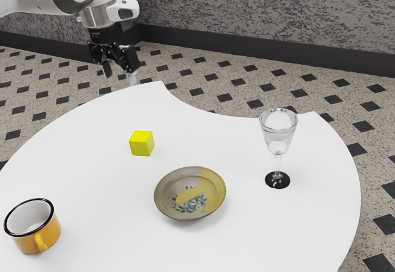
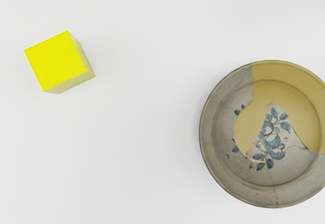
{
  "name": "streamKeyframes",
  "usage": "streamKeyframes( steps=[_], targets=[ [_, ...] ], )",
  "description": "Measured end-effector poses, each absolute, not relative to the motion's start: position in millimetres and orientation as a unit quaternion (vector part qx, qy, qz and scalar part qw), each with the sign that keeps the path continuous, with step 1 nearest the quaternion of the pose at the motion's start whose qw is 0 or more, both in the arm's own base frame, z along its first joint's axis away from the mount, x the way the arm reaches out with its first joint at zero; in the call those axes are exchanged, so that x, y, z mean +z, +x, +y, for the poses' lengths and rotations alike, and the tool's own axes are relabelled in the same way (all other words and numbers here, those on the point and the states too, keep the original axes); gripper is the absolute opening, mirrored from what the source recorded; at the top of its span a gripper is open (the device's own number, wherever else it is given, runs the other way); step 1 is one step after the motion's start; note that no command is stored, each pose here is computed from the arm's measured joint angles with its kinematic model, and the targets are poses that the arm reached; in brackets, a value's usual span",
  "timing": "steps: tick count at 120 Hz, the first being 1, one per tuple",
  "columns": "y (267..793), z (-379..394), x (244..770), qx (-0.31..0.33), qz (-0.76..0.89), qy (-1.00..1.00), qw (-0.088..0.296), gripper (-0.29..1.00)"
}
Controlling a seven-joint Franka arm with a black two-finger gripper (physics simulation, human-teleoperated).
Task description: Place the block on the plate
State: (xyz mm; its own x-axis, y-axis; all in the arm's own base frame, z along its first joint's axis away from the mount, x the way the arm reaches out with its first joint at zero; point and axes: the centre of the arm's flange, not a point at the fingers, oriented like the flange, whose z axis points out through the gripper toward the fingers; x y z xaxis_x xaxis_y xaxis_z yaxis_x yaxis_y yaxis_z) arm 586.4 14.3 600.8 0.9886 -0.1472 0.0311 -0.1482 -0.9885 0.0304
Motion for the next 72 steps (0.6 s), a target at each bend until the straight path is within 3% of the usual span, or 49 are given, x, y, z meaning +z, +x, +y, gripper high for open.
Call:
streamKeyframes(
  steps=[40,54,72],
  targets=[
    [587.2,14.4,603.8,0.021,-0.077,0.997,0.015,0.7],
    [594.0,16.0,583.0,0.002,-0.074,0.997,0.017,0.7],
    [605.1,86.2,548.5,-0.018,0.016,0.999,0.033,0.7]
  ],
)
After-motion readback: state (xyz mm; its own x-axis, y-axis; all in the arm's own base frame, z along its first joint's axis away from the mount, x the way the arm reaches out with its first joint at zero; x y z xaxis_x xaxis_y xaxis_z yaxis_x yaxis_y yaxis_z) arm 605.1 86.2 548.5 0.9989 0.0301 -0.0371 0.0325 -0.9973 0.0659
